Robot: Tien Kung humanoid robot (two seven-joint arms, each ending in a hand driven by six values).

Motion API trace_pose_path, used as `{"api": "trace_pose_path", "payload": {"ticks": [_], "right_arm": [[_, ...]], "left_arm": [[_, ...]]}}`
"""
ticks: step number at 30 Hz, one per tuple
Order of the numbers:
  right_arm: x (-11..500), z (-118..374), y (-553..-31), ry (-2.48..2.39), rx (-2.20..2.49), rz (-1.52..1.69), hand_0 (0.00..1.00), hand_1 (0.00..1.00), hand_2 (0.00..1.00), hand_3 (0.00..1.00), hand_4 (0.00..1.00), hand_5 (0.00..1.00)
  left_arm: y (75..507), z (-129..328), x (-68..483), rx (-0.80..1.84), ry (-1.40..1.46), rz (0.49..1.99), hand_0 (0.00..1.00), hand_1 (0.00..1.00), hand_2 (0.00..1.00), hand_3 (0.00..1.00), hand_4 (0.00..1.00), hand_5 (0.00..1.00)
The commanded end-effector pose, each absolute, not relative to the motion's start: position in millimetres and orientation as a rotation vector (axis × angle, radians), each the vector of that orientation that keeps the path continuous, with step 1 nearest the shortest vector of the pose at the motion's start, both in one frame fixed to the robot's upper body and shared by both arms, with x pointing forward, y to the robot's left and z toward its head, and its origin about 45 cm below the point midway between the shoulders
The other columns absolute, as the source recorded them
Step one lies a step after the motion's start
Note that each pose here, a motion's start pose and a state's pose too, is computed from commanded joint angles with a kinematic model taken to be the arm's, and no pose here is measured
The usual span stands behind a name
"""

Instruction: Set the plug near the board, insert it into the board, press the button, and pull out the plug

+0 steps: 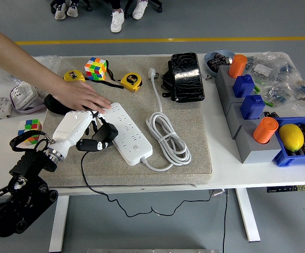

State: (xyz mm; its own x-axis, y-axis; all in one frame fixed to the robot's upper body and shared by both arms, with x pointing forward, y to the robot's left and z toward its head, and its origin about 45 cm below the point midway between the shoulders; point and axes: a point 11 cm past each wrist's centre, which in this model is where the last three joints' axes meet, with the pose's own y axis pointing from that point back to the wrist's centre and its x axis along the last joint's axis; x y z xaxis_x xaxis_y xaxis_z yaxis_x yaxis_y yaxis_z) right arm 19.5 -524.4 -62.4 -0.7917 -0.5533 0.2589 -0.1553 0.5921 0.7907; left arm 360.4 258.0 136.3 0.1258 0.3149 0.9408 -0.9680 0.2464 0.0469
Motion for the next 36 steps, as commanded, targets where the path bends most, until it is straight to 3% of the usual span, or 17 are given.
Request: {"api": "trace_pose_path", "payload": {"ticks": [9,10,15,16,21,22,27,28,33,34,36], "right_arm": [[19.7,-62.6,-523.6,-2.336,0.566,-1.094,0.551,0.589,0.542,0.508,0.847,0.362],[19.8,-62.6,-523.7,-2.336,0.566,-1.094,0.551,0.589,0.542,0.508,0.846,0.362],[20.6,-62.2,-524.0,-2.338,0.567,-1.093,0.551,0.589,0.542,0.508,0.846,0.362],[20.6,-62.2,-524.2,-2.338,0.567,-1.092,0.551,0.589,0.542,0.508,0.846,0.362],[19.8,-62.1,-524.5,-2.339,0.564,-1.093,0.551,0.589,0.542,0.508,0.846,0.362],[19.5,-62.2,-524.5,-2.338,0.563,-1.094,0.552,0.589,0.542,0.508,0.846,0.362],[19.3,-62.5,-523.9,-2.338,0.563,-1.096,0.552,0.589,0.542,0.508,0.846,0.362],[19.3,-62.5,-523.9,-2.338,0.563,-1.096,0.551,0.588,0.542,0.508,0.846,0.361],[18.9,-62.5,-524.0,-2.337,0.564,-1.095,0.551,0.588,0.542,0.508,0.846,0.361],[19.3,-62.4,-524.1,-2.338,0.564,-1.095,0.551,0.588,0.542,0.508,0.845,0.36],[19.3,-62.4,-524.0,-2.339,0.563,-1.095,0.551,0.588,0.542,0.508,0.845,0.36]], "left_arm": [[255.4,133.1,358.3,0.832,-0.994,1.097,0.184,0.213,0.315,0.512,0.777,0.049],[254.4,133.5,358.5,0.829,-0.995,1.097,0.191,0.248,0.372,0.53,0.8,0.056],[251.5,135.0,360.3,0.826,-0.995,1.099,0.191,0.248,0.372,0.53,0.8,0.056],[251.6,134.8,360.8,0.831,-0.991,1.1,0.227,0.335,0.456,0.531,0.992,0.15],[253.2,133.2,361.9,0.844,-0.963,1.104,0.227,0.335,0.456,0.531,0.992,0.15],[253.7,132.9,361.9,0.846,-0.959,1.104,0.361,0.532,0.547,0.602,0.998,0.34],[256.3,132.6,362.3,0.847,-0.933,1.11,0.361,0.532,0.547,0.602,0.998,0.34],[256.5,132.7,362.3,0.847,-0.931,1.111,0.409,0.587,0.612,0.671,0.998,0.464],[256.1,135.7,361.5,0.828,-0.911,1.118,0.409,0.587,0.612,0.671,0.998,0.464],[255.8,136.8,361.3,0.825,-0.908,1.12,0.427,0.621,0.657,0.697,0.998,0.583],[254.9,139.8,360.4,0.812,-0.902,1.131,0.427,0.621,0.657,0.697,0.998,0.583]]}}
